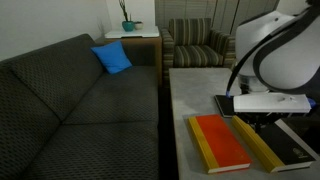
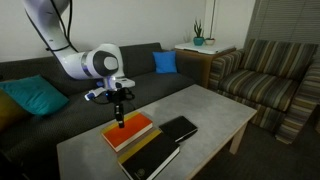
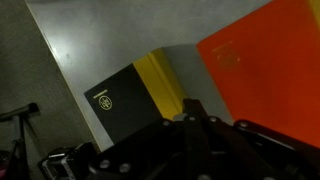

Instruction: Close the open book on the table

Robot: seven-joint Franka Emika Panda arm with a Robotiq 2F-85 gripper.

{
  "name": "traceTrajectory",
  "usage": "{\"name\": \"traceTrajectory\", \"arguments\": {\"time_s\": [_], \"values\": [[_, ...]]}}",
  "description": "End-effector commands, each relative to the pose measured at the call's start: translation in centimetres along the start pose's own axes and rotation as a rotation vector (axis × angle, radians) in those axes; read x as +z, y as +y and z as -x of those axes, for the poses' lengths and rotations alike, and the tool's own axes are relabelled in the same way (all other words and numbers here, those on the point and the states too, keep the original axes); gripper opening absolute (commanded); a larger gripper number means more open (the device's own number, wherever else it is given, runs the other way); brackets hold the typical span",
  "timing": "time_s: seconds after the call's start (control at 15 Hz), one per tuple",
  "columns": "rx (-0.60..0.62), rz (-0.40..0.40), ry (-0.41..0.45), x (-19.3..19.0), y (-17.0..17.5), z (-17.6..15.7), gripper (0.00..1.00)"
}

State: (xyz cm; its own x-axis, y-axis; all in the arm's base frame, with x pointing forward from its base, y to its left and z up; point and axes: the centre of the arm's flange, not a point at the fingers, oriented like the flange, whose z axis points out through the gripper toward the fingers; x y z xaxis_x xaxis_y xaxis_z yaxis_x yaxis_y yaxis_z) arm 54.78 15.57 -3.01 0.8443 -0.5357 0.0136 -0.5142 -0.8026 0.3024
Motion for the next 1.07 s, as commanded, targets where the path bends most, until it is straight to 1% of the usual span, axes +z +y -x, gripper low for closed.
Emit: {"name": "traceTrajectory", "arguments": {"time_s": [0.0, 0.27, 0.33, 0.4, 0.47, 0.73, 1.0], "values": [[-0.145, -0.059, 0.005, -5.5, 1.2, 2.2, 0.0], [-0.248, -0.082, 0.02, -9.9, 1.5, 3.4, 0.0], [-0.285, -0.1, 0.02, -10.8, 1.5, 3.8, 0.26], [-0.322, -0.115, 0.019, -11.5, 1.5, 4.2, 0.27], [-0.363, -0.129, 0.017, -12.2, 1.5, 4.6, 0.33], [-0.492, -0.154, 0.015, -13.9, 2.1, 6.6, 0.6], [-0.593, -0.148, 0.004, -14.6, 3.0, 8.5, 0.88]]}}
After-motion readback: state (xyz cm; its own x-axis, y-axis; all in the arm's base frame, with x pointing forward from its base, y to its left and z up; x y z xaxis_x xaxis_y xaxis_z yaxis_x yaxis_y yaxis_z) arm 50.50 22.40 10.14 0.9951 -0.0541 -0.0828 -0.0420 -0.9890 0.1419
